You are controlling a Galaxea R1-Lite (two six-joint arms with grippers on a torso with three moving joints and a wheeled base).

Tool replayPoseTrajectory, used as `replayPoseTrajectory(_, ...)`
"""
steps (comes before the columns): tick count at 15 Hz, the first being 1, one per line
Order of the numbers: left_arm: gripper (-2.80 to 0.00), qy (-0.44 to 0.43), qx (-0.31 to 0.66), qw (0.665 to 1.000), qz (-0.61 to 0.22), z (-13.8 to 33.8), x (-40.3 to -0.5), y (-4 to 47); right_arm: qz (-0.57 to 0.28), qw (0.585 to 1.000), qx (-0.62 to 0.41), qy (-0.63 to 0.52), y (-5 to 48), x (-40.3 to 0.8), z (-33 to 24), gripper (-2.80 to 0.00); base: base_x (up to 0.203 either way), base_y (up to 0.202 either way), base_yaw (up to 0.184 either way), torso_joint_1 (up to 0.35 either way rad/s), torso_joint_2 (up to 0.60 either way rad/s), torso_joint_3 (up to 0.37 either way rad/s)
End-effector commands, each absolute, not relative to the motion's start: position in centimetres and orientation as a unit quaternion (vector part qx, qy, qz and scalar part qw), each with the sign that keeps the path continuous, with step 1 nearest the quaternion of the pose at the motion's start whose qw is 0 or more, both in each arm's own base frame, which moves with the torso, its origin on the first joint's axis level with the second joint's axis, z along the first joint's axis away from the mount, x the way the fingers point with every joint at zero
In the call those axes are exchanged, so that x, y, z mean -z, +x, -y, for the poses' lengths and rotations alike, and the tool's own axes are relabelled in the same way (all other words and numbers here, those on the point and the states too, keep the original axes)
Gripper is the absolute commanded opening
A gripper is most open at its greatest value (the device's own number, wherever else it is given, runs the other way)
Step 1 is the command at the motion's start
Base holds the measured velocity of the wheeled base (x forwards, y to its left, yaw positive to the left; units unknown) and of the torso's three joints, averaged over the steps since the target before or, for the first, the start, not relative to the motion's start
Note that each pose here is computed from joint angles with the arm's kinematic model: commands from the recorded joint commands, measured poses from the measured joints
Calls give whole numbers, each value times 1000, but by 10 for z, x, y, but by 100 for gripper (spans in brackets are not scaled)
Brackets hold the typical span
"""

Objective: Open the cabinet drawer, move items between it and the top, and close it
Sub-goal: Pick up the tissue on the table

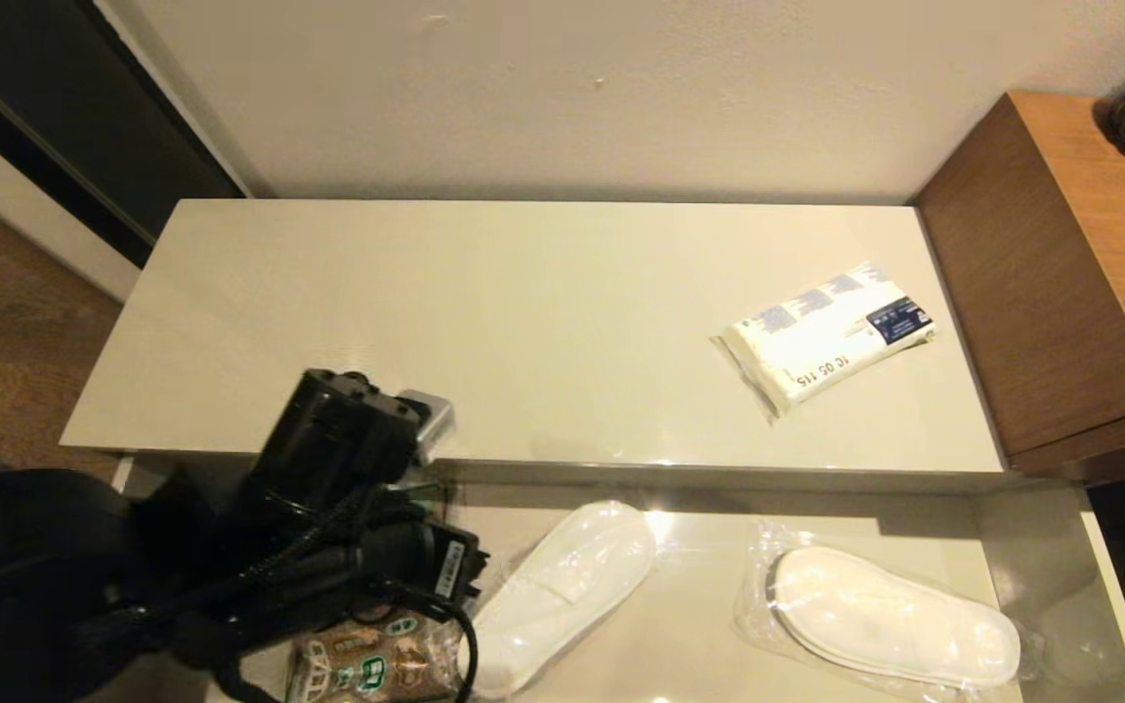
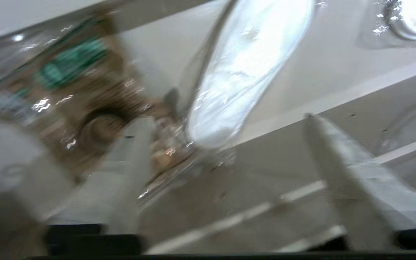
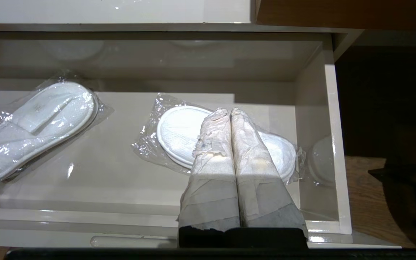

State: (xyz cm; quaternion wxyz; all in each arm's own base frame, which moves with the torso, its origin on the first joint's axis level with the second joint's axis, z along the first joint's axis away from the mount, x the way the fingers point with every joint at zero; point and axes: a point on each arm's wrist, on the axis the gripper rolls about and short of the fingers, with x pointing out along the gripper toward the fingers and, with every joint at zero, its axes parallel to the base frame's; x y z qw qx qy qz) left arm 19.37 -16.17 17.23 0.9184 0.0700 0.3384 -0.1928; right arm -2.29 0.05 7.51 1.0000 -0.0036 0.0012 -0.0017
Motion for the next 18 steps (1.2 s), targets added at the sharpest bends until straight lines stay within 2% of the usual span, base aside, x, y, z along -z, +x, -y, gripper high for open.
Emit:
replayPoseTrajectory(1,-280,39,157,940,-300,124,-205,176,-2,1000,2,-4,-23,-75,0,-280,0,0,0,0,0,0)
replayPoseTrajectory(6,-280,30,57,953,-296,57,-259,118,-2,1000,2,-4,-23,-75,0,-280,0,0,0,0,0,0)
replayPoseTrajectory(9,-280,-2,-5,969,-249,8,-272,39,-2,1000,2,-4,-23,-75,0,-280,0,0,0,0,0,0)
replayPoseTrajectory(13,-280,-17,-129,953,-273,-16,-241,-60,-2,1000,2,-4,-23,-75,0,-280,0,0,0,0,0,0)
replayPoseTrajectory(15,-280,-14,-117,951,-284,-15,-222,-83,-2,1000,2,-4,-23,-75,0,-280,0,0,0,0,0,0)
replayPoseTrajectory(18,-280,-16,-108,942,-316,-2,-192,-92,-2,1000,2,-4,-23,-75,0,-280,0,0,0,0,0,0)
